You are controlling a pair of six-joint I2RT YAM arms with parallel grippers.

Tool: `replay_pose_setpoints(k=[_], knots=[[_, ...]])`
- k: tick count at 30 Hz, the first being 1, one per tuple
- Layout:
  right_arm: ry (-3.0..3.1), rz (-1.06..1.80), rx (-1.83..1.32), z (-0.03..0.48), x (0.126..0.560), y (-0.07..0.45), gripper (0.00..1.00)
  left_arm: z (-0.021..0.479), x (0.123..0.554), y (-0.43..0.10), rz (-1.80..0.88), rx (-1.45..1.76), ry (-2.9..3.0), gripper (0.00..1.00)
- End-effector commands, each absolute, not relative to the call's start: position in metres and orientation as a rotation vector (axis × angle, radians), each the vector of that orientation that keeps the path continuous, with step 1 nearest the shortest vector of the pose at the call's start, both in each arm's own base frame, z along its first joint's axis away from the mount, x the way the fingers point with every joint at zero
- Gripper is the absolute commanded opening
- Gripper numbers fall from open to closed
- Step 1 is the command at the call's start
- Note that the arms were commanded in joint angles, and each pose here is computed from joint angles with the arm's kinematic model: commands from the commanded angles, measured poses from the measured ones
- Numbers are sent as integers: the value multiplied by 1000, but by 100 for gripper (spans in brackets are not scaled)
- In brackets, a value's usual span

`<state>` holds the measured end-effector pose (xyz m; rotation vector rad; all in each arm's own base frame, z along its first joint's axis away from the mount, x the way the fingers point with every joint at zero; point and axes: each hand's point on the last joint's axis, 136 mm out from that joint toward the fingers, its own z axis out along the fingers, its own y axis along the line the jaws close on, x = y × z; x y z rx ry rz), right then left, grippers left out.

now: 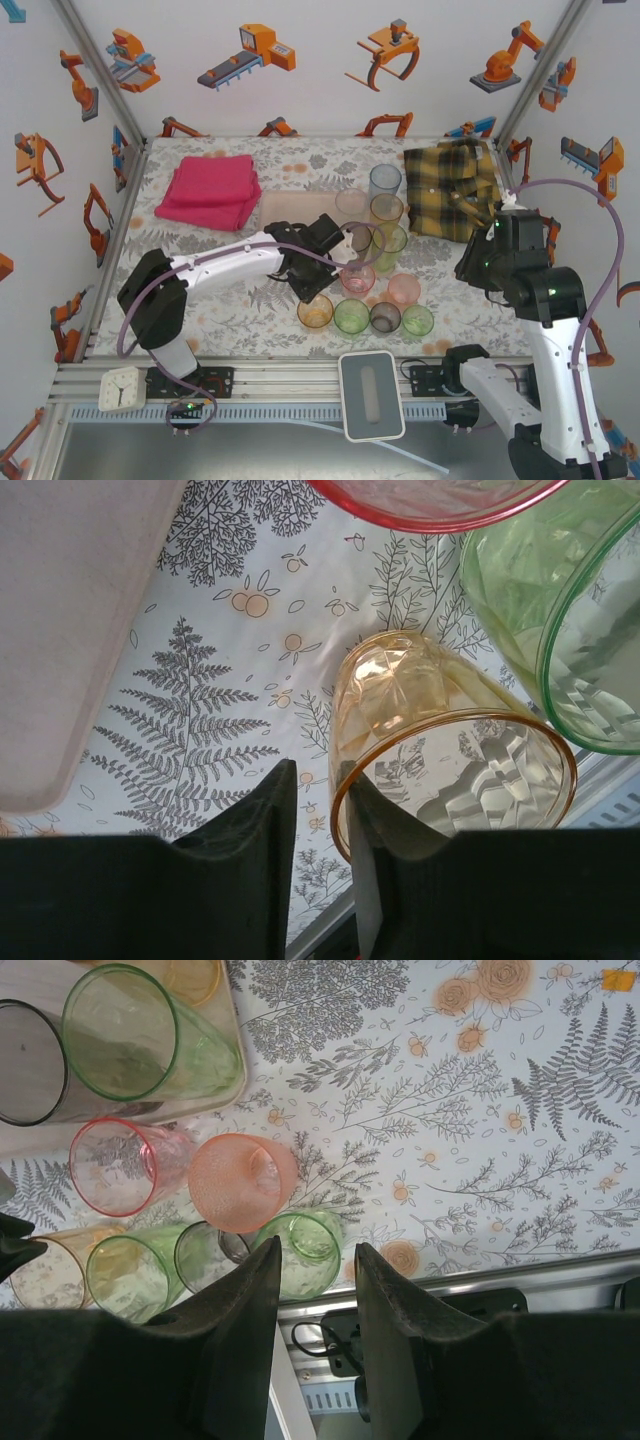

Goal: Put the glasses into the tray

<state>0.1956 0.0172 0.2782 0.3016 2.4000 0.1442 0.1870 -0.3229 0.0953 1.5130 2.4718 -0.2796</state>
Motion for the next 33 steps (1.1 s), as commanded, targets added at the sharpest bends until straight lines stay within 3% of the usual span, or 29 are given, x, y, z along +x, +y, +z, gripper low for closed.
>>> replay_pose_setpoints(k=[1, 12, 19, 33], knots=[[2402, 109, 298, 275, 196, 13, 37, 92, 186, -321, -253, 1511, 2485, 26], [2402, 107, 297, 273, 197, 13, 37, 92, 188, -319, -226, 1503, 2482, 7], [2399, 113, 297, 274, 197, 13, 37, 96, 190, -318, -215, 1507, 2467, 0], [2394, 122, 295, 275, 201, 15, 37, 108, 186, -313, -215, 1563, 2411, 0]])
